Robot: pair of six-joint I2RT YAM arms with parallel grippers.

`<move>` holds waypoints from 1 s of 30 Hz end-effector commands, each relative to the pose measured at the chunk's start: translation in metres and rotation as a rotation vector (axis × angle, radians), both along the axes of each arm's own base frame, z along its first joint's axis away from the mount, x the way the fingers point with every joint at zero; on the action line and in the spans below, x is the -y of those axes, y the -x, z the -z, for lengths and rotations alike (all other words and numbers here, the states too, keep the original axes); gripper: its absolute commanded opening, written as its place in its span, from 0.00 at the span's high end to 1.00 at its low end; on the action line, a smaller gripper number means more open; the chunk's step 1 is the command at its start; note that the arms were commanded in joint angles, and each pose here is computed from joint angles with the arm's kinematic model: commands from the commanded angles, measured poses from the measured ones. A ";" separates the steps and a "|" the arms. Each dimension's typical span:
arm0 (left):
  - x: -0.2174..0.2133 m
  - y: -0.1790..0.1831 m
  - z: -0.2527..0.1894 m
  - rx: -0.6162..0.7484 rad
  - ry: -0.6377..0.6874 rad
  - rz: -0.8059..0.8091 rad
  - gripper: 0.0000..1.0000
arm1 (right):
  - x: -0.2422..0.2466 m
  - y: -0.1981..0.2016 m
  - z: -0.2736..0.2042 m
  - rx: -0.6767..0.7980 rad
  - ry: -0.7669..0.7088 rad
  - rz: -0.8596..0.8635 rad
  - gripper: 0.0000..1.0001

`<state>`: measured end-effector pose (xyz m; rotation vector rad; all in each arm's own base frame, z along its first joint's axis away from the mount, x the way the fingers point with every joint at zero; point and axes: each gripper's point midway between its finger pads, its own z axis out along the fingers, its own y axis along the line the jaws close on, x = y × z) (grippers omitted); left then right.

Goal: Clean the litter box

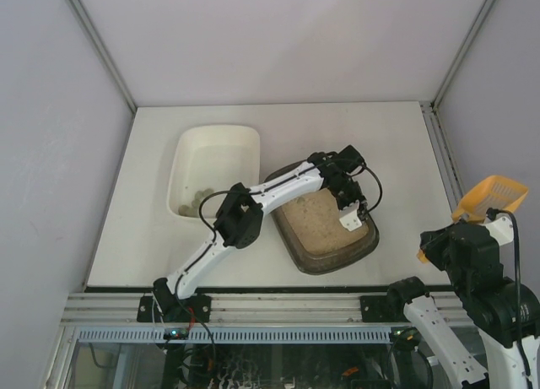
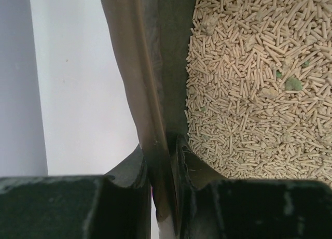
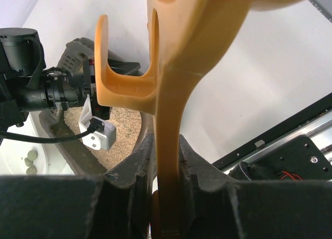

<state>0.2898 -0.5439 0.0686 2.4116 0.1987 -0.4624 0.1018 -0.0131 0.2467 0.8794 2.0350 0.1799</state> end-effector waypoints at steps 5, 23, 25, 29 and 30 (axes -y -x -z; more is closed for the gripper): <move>0.039 -0.037 -0.090 0.383 0.442 0.252 0.99 | 0.004 -0.004 -0.005 0.026 -0.015 0.051 1.00; -0.035 -0.052 -0.202 0.371 0.402 -0.037 0.00 | -0.055 -0.032 -0.024 0.029 -0.074 -0.286 1.00; -0.062 -0.055 -0.234 0.350 0.392 -0.142 0.00 | -0.067 -0.033 -0.022 -0.037 -0.073 -0.370 1.00; -0.125 -0.053 -0.292 0.224 0.423 -0.377 0.00 | -0.087 -0.034 -0.028 -0.152 -0.056 -0.536 1.00; -0.141 -0.053 -0.303 0.191 0.441 -0.438 0.00 | -0.090 -0.036 -0.029 -0.192 -0.049 -0.570 1.00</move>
